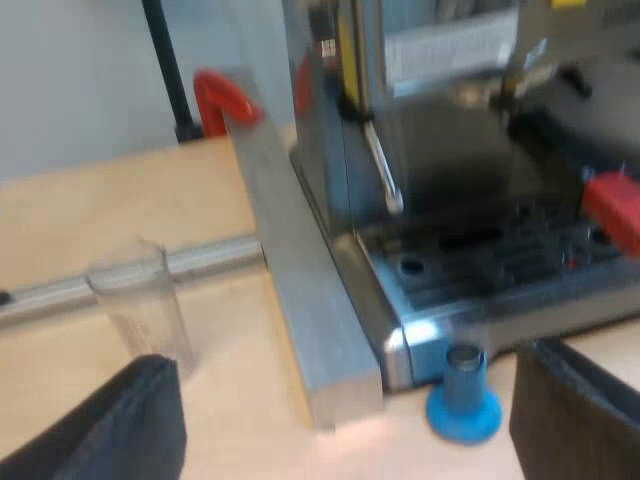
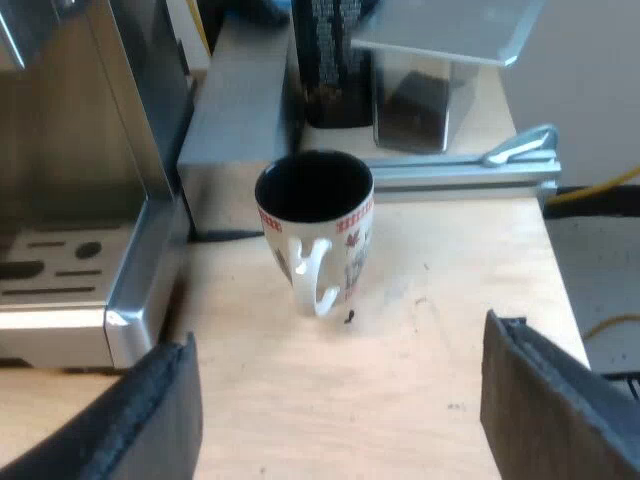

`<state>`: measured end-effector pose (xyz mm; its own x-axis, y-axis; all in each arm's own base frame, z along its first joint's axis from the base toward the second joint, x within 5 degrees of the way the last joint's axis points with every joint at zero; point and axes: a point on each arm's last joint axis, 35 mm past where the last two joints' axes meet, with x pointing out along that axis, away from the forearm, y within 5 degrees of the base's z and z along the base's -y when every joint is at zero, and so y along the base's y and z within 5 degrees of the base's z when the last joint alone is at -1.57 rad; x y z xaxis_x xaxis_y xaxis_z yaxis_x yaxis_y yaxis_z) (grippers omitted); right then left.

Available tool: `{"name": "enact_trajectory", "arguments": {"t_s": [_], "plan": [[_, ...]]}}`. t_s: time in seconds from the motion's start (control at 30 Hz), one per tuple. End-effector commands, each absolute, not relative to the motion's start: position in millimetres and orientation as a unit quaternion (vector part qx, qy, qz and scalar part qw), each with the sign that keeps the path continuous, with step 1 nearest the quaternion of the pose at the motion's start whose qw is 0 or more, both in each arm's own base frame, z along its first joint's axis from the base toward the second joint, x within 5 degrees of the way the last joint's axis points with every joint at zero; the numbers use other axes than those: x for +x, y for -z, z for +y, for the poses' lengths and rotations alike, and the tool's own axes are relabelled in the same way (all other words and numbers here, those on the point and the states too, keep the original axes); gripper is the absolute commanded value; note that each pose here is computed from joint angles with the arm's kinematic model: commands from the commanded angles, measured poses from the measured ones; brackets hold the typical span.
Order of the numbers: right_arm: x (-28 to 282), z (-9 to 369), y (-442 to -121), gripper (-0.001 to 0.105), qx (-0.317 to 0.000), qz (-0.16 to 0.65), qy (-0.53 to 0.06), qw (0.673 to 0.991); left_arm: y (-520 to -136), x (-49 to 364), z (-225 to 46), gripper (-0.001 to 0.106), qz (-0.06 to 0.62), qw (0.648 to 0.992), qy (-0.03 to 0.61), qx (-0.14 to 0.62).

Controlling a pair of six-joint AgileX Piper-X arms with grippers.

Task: Put the handle in the coffee machine

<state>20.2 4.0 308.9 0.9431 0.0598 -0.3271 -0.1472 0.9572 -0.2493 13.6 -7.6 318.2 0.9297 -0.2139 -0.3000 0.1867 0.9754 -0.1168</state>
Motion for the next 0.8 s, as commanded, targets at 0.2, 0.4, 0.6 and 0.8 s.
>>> {"name": "enact_trajectory", "arguments": {"t_s": [0.2,0.4,0.6,0.8], "plan": [[31,3,-291,0.062,-0.127,0.190,-0.063,0.971,-290,31,-7,0.069,0.203,0.973,0.102,-0.030],[31,3,-291,0.062,-0.127,0.190,-0.063,0.971,-289,31,-7,0.069,0.203,0.973,0.103,-0.030],[31,3,-291,0.062,-0.128,0.191,-0.059,0.971,-289,32,-7,0.069,0.202,0.974,0.103,-0.030],[31,3,-291,0.062,-0.128,0.191,-0.059,0.971,-288,34,-8,0.069,0.196,0.974,0.106,-0.031]]}}
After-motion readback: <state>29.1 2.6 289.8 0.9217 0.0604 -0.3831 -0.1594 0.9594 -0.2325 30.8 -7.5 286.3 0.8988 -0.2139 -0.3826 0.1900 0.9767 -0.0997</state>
